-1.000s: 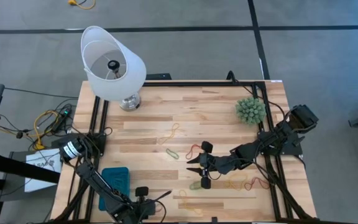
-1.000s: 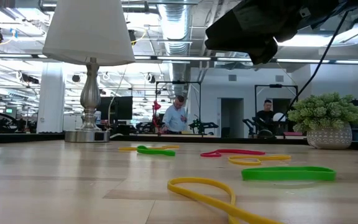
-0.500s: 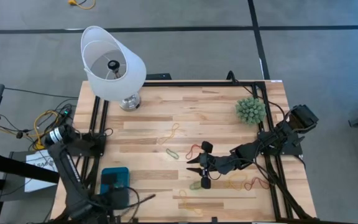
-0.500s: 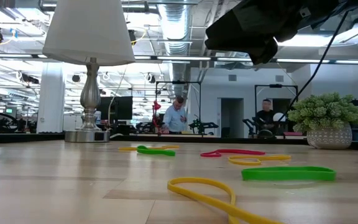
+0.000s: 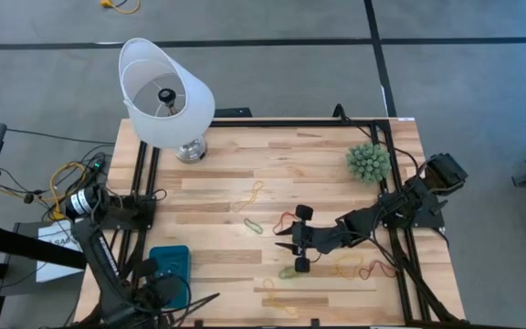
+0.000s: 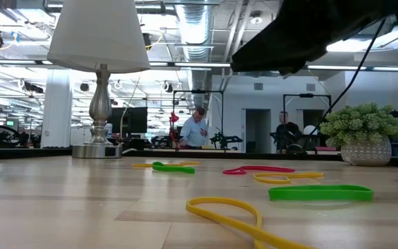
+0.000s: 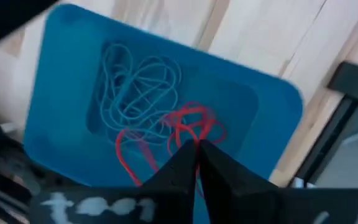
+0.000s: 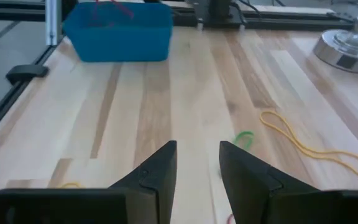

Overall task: Pick and place items into bin
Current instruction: Put the red rubber band into the blue bin

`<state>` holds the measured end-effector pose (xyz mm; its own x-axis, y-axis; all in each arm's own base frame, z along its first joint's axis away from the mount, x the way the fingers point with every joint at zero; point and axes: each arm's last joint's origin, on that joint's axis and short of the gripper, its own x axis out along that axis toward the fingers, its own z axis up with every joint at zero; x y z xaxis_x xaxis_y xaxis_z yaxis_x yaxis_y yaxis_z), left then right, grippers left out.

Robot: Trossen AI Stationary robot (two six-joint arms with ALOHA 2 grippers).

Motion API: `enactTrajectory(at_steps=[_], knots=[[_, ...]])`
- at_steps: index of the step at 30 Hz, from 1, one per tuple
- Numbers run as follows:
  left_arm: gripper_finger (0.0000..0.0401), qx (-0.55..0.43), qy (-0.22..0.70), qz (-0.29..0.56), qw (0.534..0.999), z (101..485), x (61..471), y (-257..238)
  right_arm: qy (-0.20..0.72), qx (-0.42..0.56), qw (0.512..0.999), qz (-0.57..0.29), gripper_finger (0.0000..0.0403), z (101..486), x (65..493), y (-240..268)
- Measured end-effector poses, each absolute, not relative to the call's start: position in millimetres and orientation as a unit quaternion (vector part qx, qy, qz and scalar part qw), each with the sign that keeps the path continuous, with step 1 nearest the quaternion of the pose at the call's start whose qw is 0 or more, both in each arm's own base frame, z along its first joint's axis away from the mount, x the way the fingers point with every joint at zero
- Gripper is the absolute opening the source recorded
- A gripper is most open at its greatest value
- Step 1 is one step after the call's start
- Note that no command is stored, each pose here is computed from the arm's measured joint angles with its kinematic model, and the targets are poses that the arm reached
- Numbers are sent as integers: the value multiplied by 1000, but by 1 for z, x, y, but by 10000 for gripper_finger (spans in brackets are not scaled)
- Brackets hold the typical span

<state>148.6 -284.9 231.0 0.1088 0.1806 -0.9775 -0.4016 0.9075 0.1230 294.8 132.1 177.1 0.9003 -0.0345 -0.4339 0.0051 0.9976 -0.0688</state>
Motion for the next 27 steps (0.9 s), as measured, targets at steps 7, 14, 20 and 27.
enactTrajectory(at_steps=[7,14,20,27], knots=[[27,-91,645,219,726,199,147,-275,224,-26,974,-33,146,177,301,118],[64,-88,663,218,711,188,144,-271,250,-35,966,-45,179,172,301,109],[85,-28,644,183,742,194,147,-270,322,-28,945,-51,199,160,298,95],[87,78,512,224,826,225,148,-262,402,-12,912,-78,188,149,294,66]])
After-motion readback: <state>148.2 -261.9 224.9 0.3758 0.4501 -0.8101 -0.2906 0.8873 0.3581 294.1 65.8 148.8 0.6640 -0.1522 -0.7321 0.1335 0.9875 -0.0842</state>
